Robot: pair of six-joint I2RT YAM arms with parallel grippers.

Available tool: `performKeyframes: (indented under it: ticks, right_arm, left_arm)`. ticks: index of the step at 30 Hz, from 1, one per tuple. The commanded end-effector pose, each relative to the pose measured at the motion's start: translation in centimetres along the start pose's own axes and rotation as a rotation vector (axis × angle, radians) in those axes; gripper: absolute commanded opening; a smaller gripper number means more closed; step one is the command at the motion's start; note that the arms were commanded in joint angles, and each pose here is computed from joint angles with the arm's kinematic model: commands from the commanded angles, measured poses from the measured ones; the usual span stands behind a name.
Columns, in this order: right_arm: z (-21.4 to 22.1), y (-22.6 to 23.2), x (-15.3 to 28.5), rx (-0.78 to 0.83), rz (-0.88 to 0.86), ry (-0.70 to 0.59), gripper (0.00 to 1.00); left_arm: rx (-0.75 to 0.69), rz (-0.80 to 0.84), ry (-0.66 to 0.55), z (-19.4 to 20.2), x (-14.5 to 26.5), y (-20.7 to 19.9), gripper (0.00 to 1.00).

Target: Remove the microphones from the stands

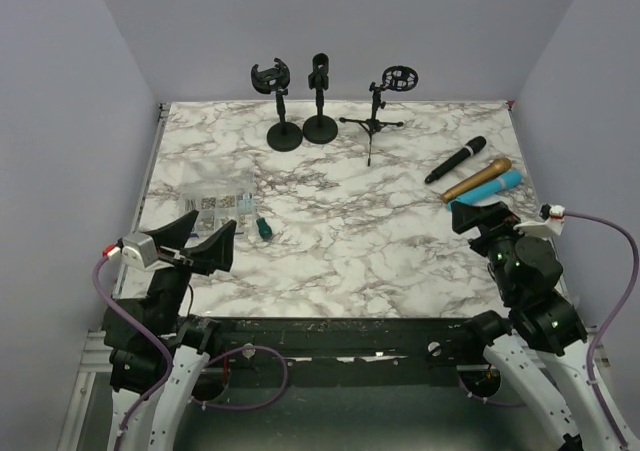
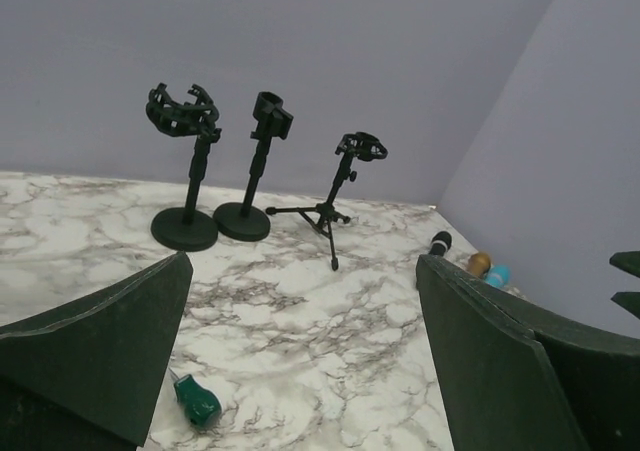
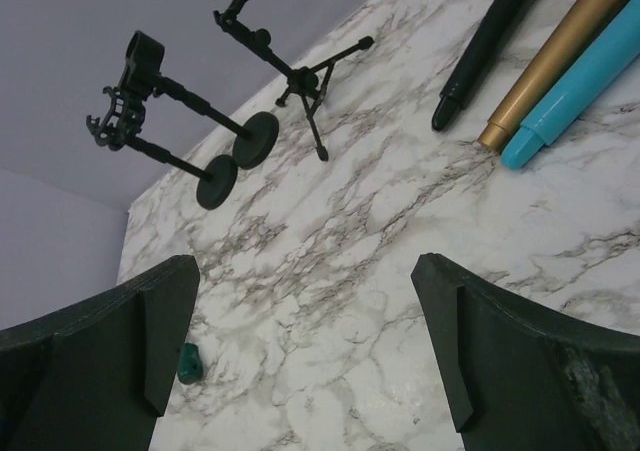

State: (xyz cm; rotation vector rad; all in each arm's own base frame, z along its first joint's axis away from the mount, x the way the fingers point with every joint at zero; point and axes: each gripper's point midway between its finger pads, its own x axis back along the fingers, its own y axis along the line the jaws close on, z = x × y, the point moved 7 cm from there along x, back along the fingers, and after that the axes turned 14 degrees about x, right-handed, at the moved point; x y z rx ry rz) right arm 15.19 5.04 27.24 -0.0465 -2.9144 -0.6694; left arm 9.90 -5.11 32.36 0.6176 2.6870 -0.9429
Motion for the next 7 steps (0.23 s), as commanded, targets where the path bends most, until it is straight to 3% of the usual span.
performKeyframes:
  ticks: [1,7]
  right_arm:
    - [-0.17,-1.22,0.59,-0.030,0.091,-0.017,1.00]
    - [-0.02,-1.31,1.12,-0.008,0.043,-0.038,1.00]
  left_arm:
    - [0.000,-0.011,-0.054,-0.67,1.59,-0.11,0.98]
    - [0.011,-0.014,-0.033,0.03,1.62,0.23,0.99]
